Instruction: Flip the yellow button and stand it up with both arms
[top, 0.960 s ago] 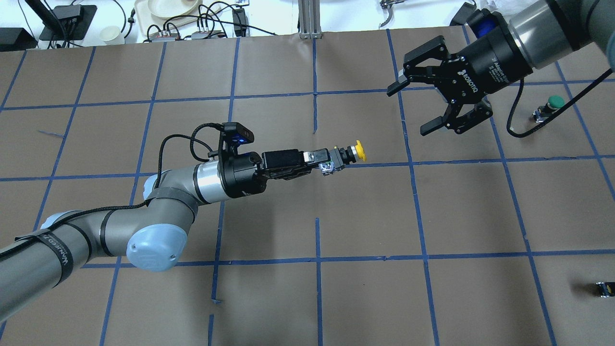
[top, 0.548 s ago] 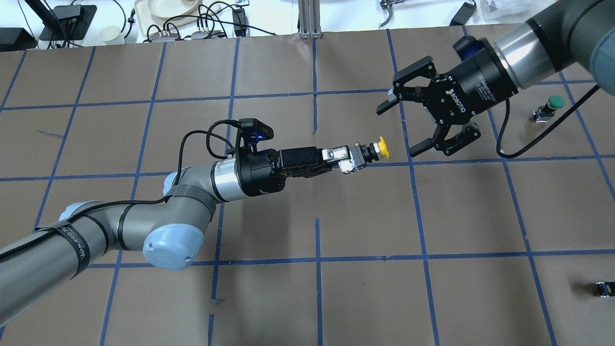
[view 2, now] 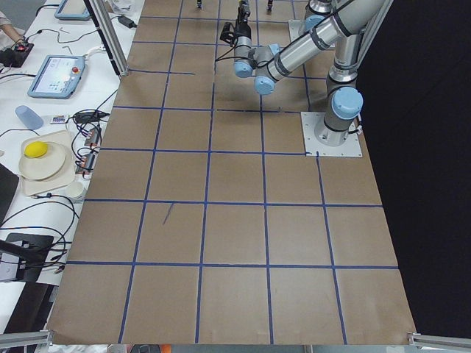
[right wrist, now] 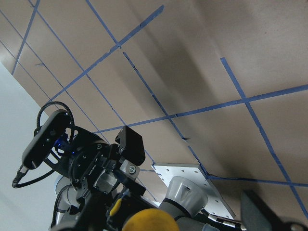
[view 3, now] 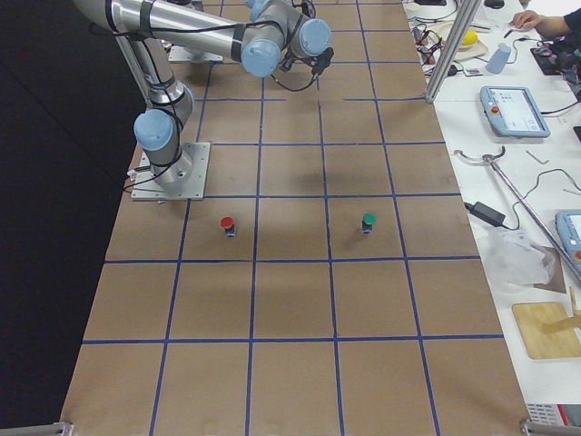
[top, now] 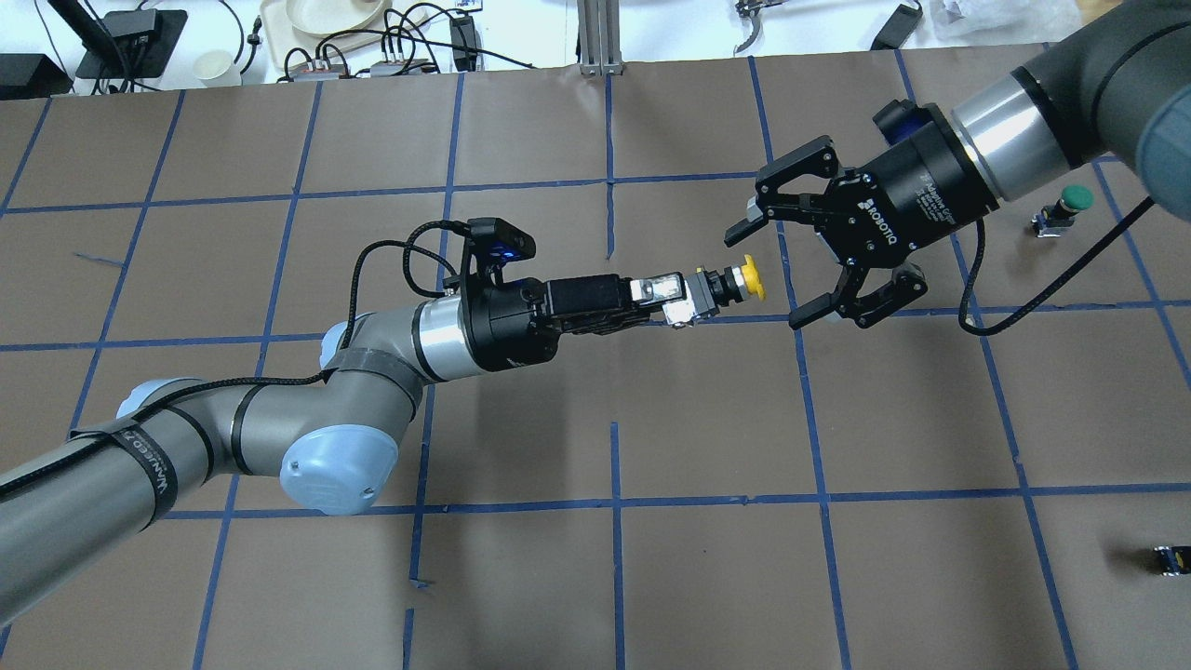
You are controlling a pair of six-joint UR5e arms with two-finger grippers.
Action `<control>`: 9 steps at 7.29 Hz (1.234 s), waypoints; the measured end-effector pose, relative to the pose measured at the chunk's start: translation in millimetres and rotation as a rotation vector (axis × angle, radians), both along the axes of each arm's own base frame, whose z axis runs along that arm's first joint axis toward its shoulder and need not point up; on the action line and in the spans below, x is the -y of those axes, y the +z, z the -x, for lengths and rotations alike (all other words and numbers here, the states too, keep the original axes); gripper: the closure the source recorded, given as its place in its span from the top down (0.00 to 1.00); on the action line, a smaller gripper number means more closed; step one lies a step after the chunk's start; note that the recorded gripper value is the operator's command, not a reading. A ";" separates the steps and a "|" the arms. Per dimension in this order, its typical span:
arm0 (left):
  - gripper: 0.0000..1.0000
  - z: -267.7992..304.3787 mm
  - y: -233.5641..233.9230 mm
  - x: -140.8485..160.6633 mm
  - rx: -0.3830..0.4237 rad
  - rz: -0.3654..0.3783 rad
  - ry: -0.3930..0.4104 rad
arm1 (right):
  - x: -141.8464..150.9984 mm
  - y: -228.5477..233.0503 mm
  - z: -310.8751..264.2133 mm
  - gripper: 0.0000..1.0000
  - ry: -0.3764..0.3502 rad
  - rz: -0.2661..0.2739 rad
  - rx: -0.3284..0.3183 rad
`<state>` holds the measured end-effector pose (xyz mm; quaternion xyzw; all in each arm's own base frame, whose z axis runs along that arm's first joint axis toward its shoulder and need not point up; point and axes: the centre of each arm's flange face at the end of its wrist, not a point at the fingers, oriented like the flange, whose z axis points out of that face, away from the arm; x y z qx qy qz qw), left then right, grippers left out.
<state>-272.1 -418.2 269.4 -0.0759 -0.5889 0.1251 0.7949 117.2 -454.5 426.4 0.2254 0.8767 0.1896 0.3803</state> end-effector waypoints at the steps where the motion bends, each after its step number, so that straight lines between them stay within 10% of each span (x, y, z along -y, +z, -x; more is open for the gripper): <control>1: 0.11 0.1 0.6 -0.2 0.000 0.000 0.000 | -5.2 5.0 -1.2 0.89 -0.003 -0.001 -0.001; 7: 0.12 0.0 5.2 -1.8 -0.001 0.010 -0.001 | -13.8 14.0 -5.1 0.28 -0.029 -0.023 0.023; 9: 0.19 -0.8 7.1 -1.3 -0.001 0.013 0.001 | -13.5 13.7 -4.9 0.21 -0.032 -0.026 0.024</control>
